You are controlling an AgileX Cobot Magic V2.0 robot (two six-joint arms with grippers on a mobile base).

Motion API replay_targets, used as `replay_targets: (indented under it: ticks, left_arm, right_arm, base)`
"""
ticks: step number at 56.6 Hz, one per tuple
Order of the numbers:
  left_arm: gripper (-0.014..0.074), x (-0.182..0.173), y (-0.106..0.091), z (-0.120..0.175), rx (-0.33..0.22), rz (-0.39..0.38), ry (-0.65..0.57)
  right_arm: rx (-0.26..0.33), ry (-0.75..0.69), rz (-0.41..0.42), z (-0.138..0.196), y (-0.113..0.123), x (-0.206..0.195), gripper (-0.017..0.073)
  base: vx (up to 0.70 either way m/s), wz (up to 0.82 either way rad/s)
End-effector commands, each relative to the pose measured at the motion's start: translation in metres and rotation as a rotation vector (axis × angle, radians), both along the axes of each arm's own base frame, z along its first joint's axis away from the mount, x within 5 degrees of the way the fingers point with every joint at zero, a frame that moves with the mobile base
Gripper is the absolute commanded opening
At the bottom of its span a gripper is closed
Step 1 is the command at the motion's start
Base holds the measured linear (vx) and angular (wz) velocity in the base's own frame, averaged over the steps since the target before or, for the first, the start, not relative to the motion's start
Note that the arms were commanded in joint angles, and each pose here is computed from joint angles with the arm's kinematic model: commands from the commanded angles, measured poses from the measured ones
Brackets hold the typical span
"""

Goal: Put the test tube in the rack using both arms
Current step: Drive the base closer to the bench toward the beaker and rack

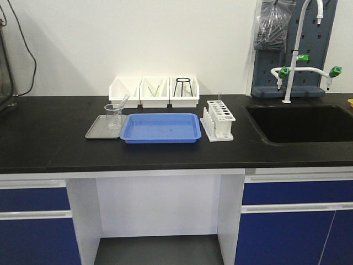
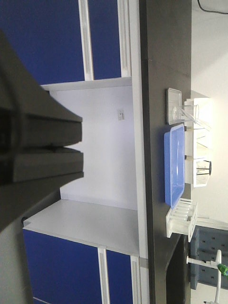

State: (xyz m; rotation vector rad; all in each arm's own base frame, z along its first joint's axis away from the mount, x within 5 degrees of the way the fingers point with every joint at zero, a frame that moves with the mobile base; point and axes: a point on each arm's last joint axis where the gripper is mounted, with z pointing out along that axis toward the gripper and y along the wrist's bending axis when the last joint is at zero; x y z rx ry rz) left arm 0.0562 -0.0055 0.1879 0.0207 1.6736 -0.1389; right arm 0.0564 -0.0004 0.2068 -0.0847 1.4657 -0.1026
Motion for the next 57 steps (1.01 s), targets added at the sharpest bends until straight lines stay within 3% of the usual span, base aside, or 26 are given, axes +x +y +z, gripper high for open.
replay_targets:
  ticks: [1, 57]
  left_arm:
    - [-0.0007, -0.0013, -0.0005, 0.0179, -0.021, -0.008, -0.114]
    - [-0.0007, -0.0013, -0.0005, 0.0179, -0.021, -0.008, -0.114]
  right_arm:
    - [-0.019, -0.068, -0.01, 0.0012, -0.0005, -0.0007, -0.001]
    - [-0.019, -0.068, -0.01, 0.0012, -0.0005, -0.0007, -0.001]
  base:
    - [0.23, -0.09]
    - [0.37, 0.0]
